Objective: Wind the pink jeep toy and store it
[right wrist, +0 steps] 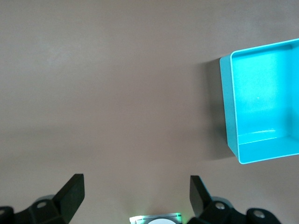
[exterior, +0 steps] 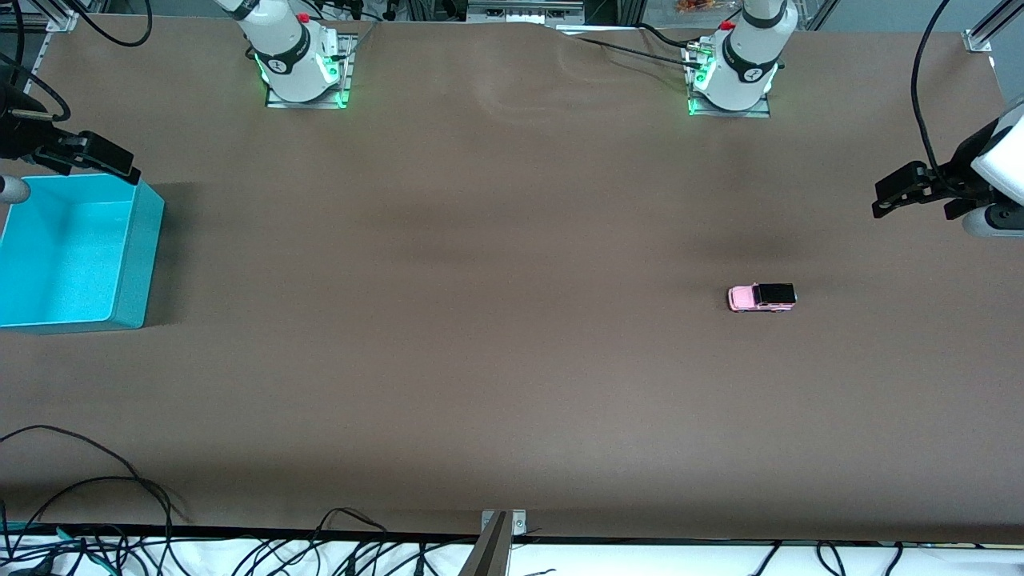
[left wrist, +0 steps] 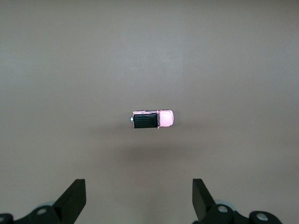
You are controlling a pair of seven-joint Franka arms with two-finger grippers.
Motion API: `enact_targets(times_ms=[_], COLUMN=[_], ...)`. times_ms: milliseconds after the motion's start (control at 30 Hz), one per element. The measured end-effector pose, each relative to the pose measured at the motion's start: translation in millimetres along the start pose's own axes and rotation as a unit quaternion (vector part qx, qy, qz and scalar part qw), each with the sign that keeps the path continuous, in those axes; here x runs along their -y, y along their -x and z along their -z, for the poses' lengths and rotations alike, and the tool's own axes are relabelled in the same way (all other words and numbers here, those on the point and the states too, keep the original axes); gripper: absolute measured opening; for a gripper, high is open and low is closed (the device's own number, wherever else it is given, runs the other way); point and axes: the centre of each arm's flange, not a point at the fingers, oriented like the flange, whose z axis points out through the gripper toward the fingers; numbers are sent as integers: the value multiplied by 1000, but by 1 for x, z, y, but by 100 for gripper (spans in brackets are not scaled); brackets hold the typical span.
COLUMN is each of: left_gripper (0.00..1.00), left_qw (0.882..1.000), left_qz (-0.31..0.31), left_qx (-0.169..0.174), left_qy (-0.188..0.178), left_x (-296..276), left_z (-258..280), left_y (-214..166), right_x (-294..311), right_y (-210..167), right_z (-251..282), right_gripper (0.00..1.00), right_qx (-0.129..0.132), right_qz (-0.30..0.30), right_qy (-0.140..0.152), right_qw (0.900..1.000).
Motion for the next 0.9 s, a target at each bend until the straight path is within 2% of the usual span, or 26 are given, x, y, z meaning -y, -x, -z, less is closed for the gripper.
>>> enact_targets(times_ms=[300,600,900], left_gripper=[100,100,100], left_qw=[1000,999,995], left_qz=[13,42,88], left_qx=[2,18,38], left_qy=[0,-1,-5], left_x=[1,0,4], left_z=[-2,-15,-56], left_y=[0,-2,-10], right_x=[0,0,0], right_y=[0,0,0], right_z=[0,0,0], right_gripper=[100,100,100], right_qx=[-1,-2,-2], right_qz=[0,0,0], right_qy=[0,0,0], right_qw=[1000,1000,1000])
